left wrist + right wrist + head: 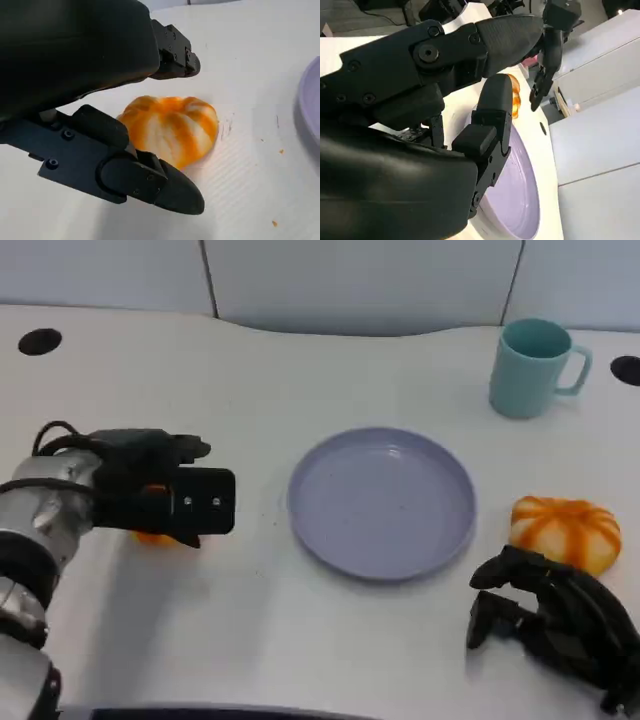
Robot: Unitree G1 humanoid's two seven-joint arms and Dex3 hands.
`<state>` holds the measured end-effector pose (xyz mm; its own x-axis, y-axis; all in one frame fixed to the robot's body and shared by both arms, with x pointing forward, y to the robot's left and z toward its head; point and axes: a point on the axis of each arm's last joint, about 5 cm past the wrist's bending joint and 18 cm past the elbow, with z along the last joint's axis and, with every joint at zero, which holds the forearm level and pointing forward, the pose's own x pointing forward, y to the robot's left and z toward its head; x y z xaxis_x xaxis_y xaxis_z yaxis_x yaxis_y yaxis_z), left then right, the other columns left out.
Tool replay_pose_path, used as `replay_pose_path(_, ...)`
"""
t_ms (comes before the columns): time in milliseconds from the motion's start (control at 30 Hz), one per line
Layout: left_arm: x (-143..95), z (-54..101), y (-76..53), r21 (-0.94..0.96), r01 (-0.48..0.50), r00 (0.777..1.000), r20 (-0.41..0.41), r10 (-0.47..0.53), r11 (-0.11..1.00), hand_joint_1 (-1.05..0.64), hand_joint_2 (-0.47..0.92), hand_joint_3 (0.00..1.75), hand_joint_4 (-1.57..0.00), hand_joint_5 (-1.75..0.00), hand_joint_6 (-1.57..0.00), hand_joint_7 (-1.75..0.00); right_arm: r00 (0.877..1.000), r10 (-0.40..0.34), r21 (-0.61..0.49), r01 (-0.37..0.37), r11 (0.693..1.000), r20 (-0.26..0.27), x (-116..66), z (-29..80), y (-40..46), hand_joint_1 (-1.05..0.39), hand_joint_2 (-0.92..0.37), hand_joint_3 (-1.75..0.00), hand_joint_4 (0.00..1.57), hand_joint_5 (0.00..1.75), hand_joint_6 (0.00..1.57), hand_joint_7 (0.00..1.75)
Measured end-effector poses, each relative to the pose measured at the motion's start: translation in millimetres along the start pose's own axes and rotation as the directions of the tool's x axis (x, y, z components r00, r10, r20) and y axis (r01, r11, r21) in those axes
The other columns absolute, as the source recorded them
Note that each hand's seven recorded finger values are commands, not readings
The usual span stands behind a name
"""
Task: Grasp the bread from the table and place it into the plate.
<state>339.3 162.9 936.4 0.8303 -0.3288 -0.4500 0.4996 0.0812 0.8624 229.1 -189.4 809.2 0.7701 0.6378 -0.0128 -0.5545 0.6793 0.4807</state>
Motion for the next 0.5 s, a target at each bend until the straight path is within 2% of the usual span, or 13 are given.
replay_pose_path(167, 4, 5.3, -2.6, 0.008, 0.024, 1.0, -0.015, -0.024, 1.0, -0.95, 0.85, 0.0, 0.0, -0.26, -0.2, -0.04, 1.0, 0.003, 0.001, -0.003, 1.0, -0.002, 0.0, 0.4, 0.3, -0.5, -0.92, -0.13, 0.64, 1.53, 0.77, 0.87)
replay_pose_path(500, 10, 13.5, -9.8, 0.061, 0.085, 0.991, -0.11, -0.078, 0.994, -0.94, 0.83, 0.0, 0.0, -0.18, -0.2, -0.04, 1.0, -0.007, 0.006, 0.007, 1.0, -0.001, -1.1, 0.2, 1.1, -0.5, -0.92, -0.13, 0.64, 1.5, 0.78, 0.86)
